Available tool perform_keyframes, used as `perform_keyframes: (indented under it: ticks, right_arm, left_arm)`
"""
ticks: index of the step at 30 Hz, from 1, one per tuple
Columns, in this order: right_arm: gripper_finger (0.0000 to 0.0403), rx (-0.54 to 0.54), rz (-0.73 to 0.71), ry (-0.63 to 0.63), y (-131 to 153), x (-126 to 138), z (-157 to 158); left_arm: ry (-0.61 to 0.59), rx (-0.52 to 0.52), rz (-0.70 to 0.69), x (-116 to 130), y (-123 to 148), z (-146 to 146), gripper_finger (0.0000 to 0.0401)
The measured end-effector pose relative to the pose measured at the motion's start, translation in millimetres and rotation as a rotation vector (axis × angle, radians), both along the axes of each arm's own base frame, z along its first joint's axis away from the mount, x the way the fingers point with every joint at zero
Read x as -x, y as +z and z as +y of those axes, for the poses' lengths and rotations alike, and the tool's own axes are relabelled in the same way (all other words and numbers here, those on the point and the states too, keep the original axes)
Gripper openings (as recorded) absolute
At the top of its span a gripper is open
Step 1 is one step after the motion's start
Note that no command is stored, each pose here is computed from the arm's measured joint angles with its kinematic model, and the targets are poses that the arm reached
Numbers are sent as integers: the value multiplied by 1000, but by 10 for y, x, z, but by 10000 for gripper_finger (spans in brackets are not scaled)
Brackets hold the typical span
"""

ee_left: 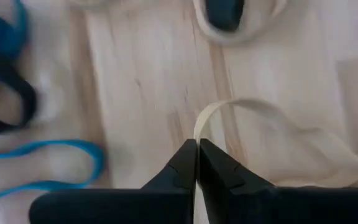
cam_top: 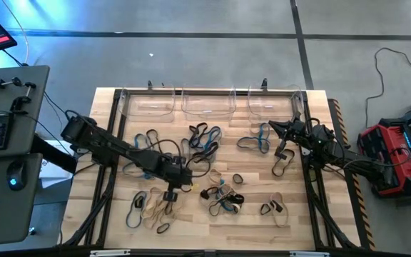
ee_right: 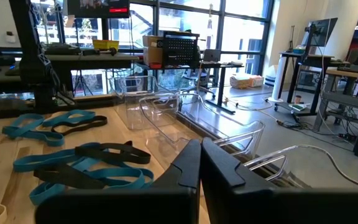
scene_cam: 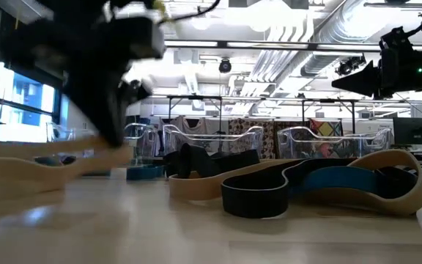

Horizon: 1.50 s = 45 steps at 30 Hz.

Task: Sort rubber bands into baskets
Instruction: Put the brown rubber band into the middle transparent bin

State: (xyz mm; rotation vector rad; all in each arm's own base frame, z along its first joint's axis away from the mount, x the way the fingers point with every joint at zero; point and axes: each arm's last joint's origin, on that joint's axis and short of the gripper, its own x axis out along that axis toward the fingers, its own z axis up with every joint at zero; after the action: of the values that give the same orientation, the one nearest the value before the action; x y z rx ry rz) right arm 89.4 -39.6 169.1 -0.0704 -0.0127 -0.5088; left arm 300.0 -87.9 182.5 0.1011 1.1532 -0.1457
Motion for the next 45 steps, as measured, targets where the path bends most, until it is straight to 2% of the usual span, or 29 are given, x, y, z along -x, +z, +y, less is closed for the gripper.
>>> perform_keyframes:
  ticks: [9,15,21,28,35,39,45]
  right_arm:
    - [0,0,0,-1,0,0,0]
    - [0,0,0,0,0,0,0]
    - [0,0,0,0,0,0,0]
    - [0,0,0,-1,1,0,0]
    - [0,0,0,0,1,0,0]
    - [0,0,0,-1,1,0,0]
    - [0,0,0,0,0,0,0]
  left_arm:
    - [192,-109,-172,-253,899,437,1]
    - [253,-186,-242,-349,1223,925,1]
    - [299,-244,-286,-337,1450,1465,0]
    - [350,-335,-333,-261,1585,1956,0]
    - [413,-373,-399,-183,1640,2332,0]
    - [385,-326,-415,-206,1570,2483,0]
    - [382,-325,-360,-304,1316,2714,0]
